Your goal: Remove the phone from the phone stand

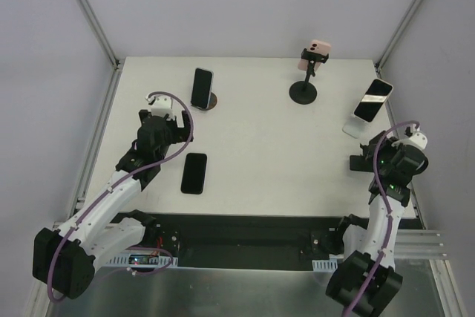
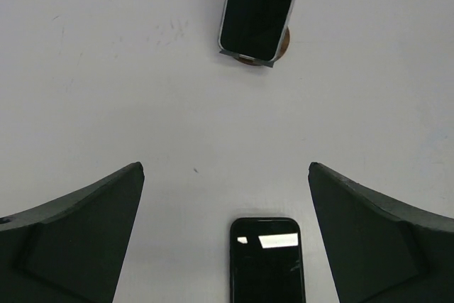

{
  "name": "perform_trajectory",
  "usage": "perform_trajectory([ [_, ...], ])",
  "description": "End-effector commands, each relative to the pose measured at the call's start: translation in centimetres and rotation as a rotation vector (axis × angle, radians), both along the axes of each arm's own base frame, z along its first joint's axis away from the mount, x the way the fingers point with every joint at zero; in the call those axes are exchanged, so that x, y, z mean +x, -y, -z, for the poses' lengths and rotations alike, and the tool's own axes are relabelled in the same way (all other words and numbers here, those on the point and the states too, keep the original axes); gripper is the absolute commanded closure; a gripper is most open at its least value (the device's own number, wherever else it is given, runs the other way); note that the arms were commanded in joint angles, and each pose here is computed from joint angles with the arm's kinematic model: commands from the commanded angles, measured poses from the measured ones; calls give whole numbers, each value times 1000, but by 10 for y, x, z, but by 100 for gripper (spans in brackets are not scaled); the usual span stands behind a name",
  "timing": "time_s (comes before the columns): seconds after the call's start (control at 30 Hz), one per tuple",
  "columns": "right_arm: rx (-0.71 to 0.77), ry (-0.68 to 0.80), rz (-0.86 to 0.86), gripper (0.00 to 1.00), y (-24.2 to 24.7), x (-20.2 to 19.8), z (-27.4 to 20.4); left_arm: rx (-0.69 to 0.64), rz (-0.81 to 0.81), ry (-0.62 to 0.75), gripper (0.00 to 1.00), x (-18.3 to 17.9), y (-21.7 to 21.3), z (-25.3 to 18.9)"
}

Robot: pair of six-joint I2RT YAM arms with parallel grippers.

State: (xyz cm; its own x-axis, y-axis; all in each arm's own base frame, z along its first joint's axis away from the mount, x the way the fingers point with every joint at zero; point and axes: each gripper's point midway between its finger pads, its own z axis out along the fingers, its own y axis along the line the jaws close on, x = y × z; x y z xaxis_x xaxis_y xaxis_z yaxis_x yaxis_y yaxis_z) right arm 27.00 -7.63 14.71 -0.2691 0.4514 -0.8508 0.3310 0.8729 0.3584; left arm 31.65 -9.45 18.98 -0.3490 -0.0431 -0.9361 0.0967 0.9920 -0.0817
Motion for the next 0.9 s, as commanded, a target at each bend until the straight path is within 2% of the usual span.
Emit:
perform_trajectory([
  [0.0, -98, 145, -15, 99, 27, 19, -22, 19, -75, 174, 1, 10, -12, -34],
  [0.13, -97, 205, -3, 99, 51, 23, -21, 58, -46, 204, 1, 8, -6, -39],
  [0.27, -59, 245, -76, 99, 61, 36, -32, 58, -43, 225, 1, 7, -6, -44],
  [0.4, 54, 231, -95, 99, 74, 37, -18, 64, -40, 231, 1, 6, -7, -45],
  [0.6, 46, 193, -162, 99, 73, 41, -6, 57, -31, 239, 1, 6, -5, -47],
  [0.73, 112, 161, -238, 93, 68, 46, 1, 79, -23, 246, 1, 7, -5, -49],
  [0.8, 206, 105, -239, 87, 65, 46, 16, 83, -24, 248, 1, 7, -6, -49],
  [0.87, 208, 66, -247, 84, 62, 41, 27, 87, -23, 250, 1, 7, -6, -49],
])
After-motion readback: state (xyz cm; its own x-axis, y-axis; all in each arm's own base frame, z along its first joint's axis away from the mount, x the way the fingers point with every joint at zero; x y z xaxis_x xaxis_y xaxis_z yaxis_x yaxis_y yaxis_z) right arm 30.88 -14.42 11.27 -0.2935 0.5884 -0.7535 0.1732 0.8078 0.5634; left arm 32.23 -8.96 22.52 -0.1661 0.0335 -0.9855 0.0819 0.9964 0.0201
